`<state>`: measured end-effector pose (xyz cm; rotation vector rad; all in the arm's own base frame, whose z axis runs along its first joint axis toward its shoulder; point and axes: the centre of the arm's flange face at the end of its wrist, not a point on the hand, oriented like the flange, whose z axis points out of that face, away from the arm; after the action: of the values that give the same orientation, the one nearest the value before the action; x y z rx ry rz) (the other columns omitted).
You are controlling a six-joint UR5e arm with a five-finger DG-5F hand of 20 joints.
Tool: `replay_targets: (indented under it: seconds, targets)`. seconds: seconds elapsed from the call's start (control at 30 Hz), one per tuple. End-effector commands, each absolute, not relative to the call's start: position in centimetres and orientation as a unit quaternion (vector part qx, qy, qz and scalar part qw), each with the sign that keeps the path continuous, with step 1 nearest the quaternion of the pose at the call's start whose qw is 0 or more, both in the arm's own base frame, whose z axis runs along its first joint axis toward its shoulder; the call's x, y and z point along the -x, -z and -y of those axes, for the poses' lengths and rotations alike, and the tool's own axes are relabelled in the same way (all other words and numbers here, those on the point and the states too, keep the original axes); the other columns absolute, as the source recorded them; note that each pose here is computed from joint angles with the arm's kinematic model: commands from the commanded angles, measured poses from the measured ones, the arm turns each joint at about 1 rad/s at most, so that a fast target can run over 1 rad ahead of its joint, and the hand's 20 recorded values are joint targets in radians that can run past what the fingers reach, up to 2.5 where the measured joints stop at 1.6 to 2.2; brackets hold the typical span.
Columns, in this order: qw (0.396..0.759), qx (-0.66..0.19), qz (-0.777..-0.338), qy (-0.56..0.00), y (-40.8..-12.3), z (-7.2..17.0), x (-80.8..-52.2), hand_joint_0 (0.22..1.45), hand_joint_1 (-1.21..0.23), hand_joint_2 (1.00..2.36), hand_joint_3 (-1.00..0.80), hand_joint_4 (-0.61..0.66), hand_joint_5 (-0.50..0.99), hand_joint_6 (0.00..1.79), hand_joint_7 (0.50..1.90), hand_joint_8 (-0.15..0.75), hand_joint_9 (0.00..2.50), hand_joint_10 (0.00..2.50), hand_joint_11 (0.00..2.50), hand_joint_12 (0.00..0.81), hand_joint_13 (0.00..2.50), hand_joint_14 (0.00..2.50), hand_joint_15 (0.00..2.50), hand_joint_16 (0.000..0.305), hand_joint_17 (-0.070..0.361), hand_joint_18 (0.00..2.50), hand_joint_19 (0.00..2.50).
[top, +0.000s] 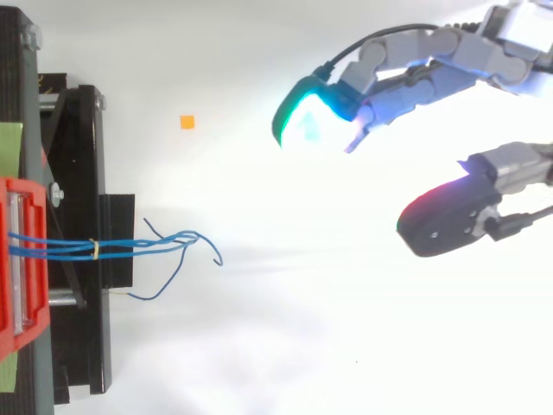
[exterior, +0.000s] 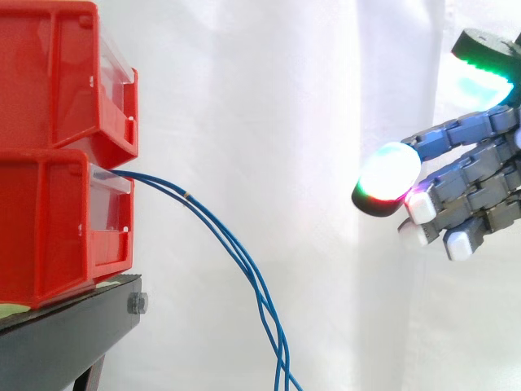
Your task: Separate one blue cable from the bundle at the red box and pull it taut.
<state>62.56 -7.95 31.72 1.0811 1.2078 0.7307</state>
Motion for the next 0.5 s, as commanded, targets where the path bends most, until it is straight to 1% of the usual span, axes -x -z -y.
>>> replay_targets:
  seconds: [0.0,0.2,0.3,0.33,0.47]
  targets:
    - [0.631,-0.472,-0.527,-0.319,-31.6,7.9,-63.0,0.57,-0.57,1.00,-0.44,0.22,-0.17,0.50,0.86,0.311,0.75,0.02,0.58,0.353,0.62,0.01,0.35,0.051,0.114,0.58,0.64]
    - [0.638,-0.473,-0.522,-0.310,-31.6,8.1,-63.0,0.57,-0.57,1.00,-0.44,0.22,-0.17,0.50,0.85,0.311,0.76,0.02,0.58,0.353,0.63,0.01,0.35,0.051,0.114,0.58,0.64]
    - [0.636,-0.474,-0.525,-0.308,-30.9,8.1,-63.2,0.57,-0.57,1.00,-0.44,0.23,-0.17,0.50,0.85,0.312,0.76,0.02,0.59,0.354,0.63,0.01,0.35,0.051,0.114,0.58,0.64]
    - [0.638,-0.473,-0.523,-0.309,-30.0,8.0,-63.7,0.57,-0.57,1.00,-0.44,0.22,-0.17,0.50,0.86,0.312,0.77,0.02,0.59,0.353,0.63,0.01,0.36,0.051,0.114,0.59,0.64]
    - [0.642,-0.471,-0.520,-0.308,-29.4,8.0,-64.1,0.57,-0.57,1.00,-0.44,0.23,-0.17,0.50,0.85,0.313,0.78,0.02,0.60,0.353,0.64,0.01,0.36,0.051,0.114,0.59,0.65]
